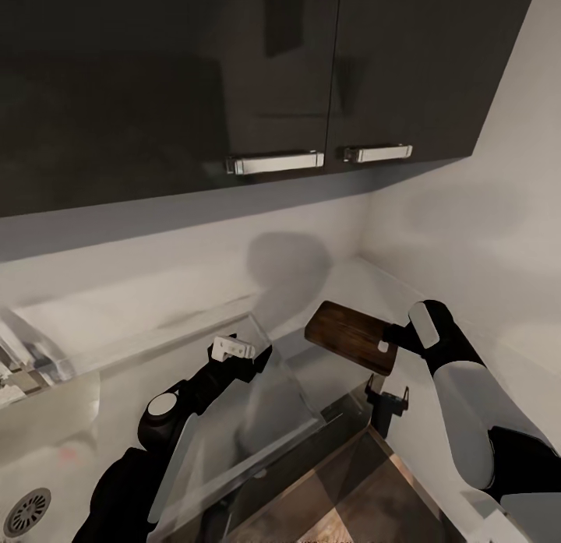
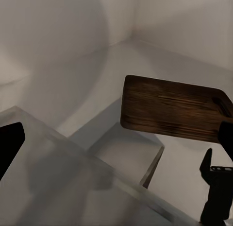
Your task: In the kitchen, take the Vidalia onion out of the sink, dice it on the chopping board with the paring knife, put the diced onion into the bowl on the countertop, then place both the paring knife and the chopping board into the sink.
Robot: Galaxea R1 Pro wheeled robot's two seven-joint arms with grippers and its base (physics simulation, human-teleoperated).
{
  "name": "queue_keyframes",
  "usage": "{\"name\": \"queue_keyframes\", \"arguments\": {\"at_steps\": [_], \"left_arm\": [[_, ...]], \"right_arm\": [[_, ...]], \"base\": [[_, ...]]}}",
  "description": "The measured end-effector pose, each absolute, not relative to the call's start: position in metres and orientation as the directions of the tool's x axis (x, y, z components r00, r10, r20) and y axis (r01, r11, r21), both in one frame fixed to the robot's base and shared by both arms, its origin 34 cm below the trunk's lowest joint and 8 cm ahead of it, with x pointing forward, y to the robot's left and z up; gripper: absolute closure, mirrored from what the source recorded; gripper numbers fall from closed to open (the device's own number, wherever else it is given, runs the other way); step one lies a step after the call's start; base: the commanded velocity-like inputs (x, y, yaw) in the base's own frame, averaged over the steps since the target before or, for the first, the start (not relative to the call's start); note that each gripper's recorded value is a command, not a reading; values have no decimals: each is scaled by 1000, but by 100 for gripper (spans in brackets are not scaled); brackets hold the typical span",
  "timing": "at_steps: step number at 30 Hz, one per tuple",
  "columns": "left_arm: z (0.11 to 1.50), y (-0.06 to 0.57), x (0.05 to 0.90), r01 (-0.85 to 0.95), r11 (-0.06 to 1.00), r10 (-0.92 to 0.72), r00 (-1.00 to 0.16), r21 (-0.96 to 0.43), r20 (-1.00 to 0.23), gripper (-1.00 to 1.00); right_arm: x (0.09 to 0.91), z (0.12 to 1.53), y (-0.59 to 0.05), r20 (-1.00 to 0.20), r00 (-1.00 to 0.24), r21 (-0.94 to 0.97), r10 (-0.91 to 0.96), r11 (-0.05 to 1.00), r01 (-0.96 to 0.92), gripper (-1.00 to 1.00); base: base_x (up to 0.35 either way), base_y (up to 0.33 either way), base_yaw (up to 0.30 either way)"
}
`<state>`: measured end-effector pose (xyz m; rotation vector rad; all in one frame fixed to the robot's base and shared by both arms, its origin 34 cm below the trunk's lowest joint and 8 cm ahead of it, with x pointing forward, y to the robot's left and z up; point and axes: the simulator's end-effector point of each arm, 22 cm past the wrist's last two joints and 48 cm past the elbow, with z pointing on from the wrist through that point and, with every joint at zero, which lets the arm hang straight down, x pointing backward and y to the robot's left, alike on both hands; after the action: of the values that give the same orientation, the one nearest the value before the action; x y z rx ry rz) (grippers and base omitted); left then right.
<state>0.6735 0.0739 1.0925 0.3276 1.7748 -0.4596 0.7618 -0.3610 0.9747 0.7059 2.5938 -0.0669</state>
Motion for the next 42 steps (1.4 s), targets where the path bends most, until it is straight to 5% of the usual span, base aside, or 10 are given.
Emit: {"name": "queue_keyframes", "arguments": {"at_steps": [42], "left_arm": [[1092, 74, 673, 452, 882, -21, -249, -135, -968, -100]], "right_arm": [[762, 975, -361, -434, -769, 69, 470, 868, 492, -100]], "base": [[33, 0, 0]]}}
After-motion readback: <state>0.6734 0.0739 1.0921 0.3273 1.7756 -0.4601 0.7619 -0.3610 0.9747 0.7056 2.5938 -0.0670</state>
